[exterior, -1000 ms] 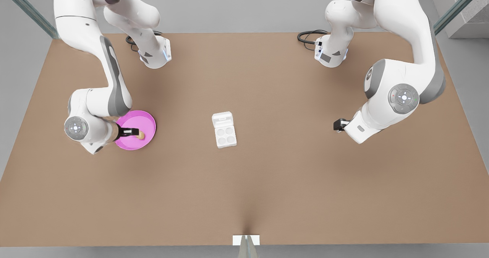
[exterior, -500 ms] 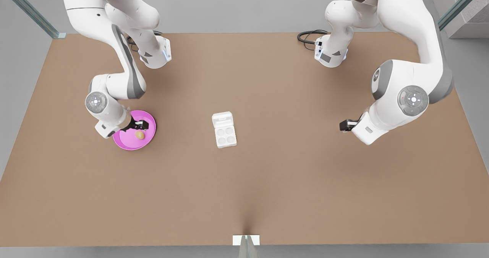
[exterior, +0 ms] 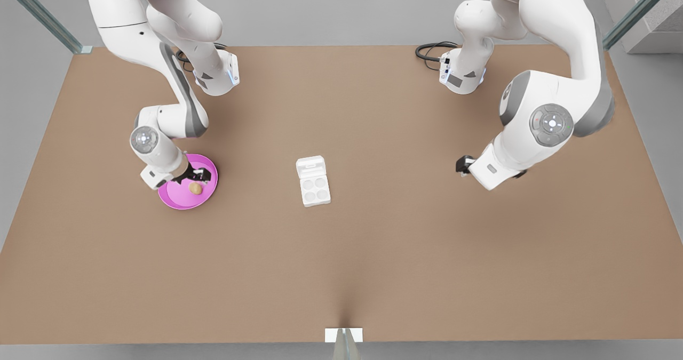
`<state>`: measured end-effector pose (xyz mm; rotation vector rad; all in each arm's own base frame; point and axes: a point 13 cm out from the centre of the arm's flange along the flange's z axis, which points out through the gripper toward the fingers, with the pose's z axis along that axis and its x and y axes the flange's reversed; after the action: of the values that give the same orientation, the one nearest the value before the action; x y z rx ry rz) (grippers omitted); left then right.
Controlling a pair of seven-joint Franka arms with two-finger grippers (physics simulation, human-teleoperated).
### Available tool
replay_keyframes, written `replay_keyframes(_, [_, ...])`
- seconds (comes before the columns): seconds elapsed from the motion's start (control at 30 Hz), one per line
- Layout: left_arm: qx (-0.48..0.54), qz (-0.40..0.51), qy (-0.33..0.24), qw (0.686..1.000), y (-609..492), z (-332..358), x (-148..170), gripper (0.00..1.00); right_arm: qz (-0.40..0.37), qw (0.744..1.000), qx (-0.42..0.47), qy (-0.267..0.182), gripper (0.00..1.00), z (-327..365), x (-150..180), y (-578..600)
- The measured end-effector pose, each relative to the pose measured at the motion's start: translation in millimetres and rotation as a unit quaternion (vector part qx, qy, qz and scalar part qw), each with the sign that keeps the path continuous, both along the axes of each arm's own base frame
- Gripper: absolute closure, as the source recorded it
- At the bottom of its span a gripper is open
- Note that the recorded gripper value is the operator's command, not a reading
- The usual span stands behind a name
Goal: Pack egg into the box and close the box lid
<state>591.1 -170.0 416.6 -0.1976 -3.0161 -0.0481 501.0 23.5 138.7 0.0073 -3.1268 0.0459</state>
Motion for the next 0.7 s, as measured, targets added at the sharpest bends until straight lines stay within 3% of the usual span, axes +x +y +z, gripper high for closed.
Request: replay_keyframes(0.7, [0.028,0.006,-0.001,1.0,19,-14,8,0.0,0.02,1.0,-0.002,-0.01,0.0,-69,1,-31])
